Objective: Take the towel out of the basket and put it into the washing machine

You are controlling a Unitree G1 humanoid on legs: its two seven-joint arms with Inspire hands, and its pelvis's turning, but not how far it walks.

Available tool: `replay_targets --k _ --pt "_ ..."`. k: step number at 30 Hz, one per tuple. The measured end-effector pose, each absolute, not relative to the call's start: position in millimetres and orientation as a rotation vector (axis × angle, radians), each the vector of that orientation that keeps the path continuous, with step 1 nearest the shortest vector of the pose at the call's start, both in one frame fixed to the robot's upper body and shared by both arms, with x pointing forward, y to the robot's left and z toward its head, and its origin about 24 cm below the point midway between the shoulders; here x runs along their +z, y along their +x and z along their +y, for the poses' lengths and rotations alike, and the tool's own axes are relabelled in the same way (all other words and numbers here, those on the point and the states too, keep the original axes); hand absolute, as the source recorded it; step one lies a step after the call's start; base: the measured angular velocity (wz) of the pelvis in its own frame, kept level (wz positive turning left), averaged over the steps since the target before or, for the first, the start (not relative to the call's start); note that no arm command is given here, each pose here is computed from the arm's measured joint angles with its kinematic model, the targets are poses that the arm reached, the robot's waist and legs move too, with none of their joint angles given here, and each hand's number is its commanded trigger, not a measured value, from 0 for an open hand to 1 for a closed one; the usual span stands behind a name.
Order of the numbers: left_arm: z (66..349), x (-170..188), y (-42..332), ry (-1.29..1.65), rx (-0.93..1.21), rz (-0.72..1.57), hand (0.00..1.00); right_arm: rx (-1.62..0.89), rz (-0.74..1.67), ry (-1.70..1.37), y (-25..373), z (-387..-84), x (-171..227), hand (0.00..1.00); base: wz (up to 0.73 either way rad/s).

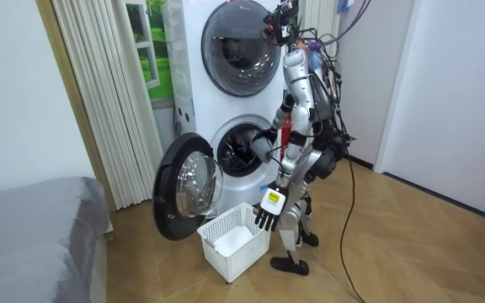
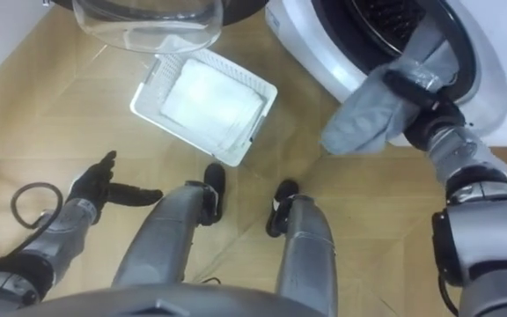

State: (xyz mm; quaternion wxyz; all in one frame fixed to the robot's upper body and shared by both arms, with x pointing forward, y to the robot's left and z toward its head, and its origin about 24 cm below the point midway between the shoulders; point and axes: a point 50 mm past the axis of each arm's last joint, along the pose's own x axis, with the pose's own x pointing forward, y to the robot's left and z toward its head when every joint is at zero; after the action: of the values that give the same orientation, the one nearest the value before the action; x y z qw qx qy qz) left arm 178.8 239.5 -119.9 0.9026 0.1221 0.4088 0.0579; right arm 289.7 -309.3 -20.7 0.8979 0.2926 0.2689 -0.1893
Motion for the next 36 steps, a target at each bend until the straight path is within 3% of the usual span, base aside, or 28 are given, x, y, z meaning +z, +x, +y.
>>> replay_targets --k 3,4,5,7,8,9,36 --pt "248.8 -121.2 171.2 0.244 0.184 0.86 0.0 -0.362 0.533 0.705 306.2 -299.8 -5.8 1.0 0.01" --pt "253.5 -120.7 169.1 0.233 0.224 0.86 0.0 -0.355 0.518 0.764 311.2 -297.0 -0.5 0.62 0.0" --pt "255.2 -120.5 168.5 0.234 0.238 0.859 0.0 -0.355 0.515 0.785 313.1 -295.7 1.3 0.55 0.06" --pt "257.4 -120.6 166.3 0.242 0.261 0.862 0.0 -0.371 0.505 0.847 317.6 -294.0 6.1 0.57 0.12" --pt "258.8 -121.4 163.4 0.253 0.264 0.868 0.0 -0.382 0.494 0.893 320.6 -294.0 10.5 0.47 0.15" --pt "261.0 -121.8 160.3 0.259 0.277 0.873 0.0 -0.388 0.482 0.925 325.6 -292.7 16.7 0.0 0.15" --pt "235.9 -126.8 161.5 0.437 0.299 0.88 0.0 -0.73 0.459 1.327 339.7 -307.8 50.6 0.0 0.04"
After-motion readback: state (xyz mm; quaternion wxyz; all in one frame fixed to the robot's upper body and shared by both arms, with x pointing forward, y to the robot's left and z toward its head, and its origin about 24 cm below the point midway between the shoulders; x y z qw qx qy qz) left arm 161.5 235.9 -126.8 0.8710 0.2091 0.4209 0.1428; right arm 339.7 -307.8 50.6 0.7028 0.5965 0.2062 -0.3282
